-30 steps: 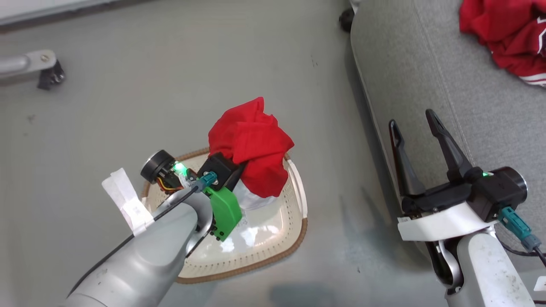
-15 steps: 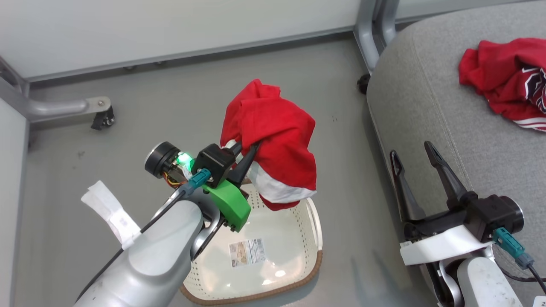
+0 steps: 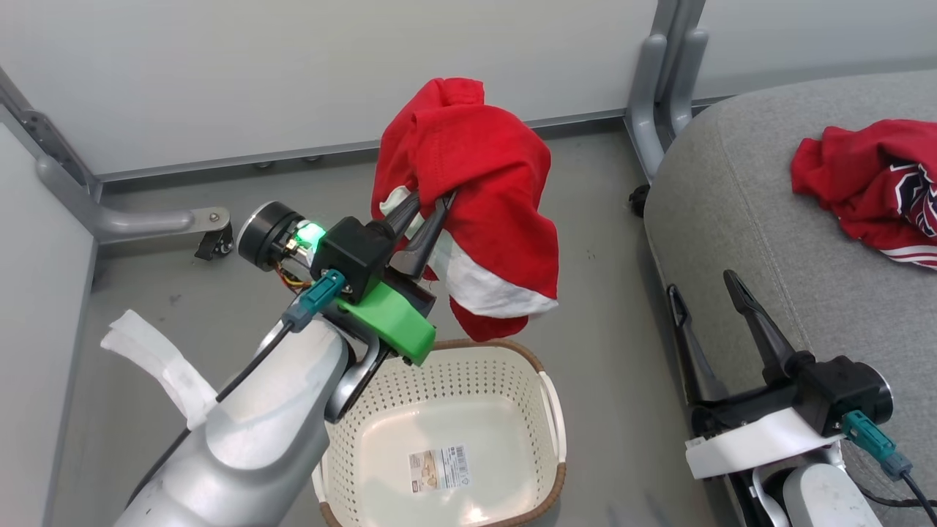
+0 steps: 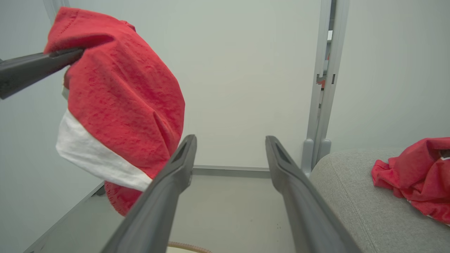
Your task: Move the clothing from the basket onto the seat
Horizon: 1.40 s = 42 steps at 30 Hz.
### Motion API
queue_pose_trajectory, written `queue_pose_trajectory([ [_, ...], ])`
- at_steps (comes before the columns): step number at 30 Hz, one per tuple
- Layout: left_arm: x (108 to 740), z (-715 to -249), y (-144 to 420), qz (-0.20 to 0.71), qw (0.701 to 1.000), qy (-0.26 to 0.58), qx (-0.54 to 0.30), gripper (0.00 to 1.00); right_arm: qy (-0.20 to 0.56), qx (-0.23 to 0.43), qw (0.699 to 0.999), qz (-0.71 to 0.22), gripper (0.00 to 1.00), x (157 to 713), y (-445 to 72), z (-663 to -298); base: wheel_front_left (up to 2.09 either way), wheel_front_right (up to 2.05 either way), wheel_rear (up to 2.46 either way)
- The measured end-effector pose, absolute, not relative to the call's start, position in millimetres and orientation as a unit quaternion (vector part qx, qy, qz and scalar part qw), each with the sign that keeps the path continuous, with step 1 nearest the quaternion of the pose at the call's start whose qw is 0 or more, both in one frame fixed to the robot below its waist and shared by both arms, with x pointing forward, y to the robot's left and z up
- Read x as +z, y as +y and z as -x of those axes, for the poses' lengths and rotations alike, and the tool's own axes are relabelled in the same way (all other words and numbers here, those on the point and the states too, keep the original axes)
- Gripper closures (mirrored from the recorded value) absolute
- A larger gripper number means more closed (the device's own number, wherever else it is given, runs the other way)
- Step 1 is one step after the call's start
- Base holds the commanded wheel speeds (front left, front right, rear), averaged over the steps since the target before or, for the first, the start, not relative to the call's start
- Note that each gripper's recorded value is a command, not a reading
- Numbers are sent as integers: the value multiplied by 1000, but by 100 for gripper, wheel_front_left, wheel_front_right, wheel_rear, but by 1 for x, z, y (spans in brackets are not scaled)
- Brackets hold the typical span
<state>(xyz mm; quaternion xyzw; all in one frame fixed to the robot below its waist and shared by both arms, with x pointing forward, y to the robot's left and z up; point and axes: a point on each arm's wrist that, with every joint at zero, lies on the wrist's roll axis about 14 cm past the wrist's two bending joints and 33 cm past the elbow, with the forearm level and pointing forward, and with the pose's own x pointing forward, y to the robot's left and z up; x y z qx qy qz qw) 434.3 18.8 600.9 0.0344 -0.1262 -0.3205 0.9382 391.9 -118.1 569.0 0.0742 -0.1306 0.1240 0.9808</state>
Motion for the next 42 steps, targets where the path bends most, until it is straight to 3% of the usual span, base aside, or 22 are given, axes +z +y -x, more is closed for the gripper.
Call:
queue_pose_trajectory([
  [12,623,-423,16,-46,932,-154,-325,100,-138,143,976,-85,0,576,-105,-386,0,0,0],
  [25,622,-420,11,-45,930,-154,-330,100,-216,258,940,-63,0,633,-31,-396,0,0,0],
  [42,613,-419,3,-33,927,-147,-343,100,-165,316,929,-96,0,613,12,-421,0,0,0],
])
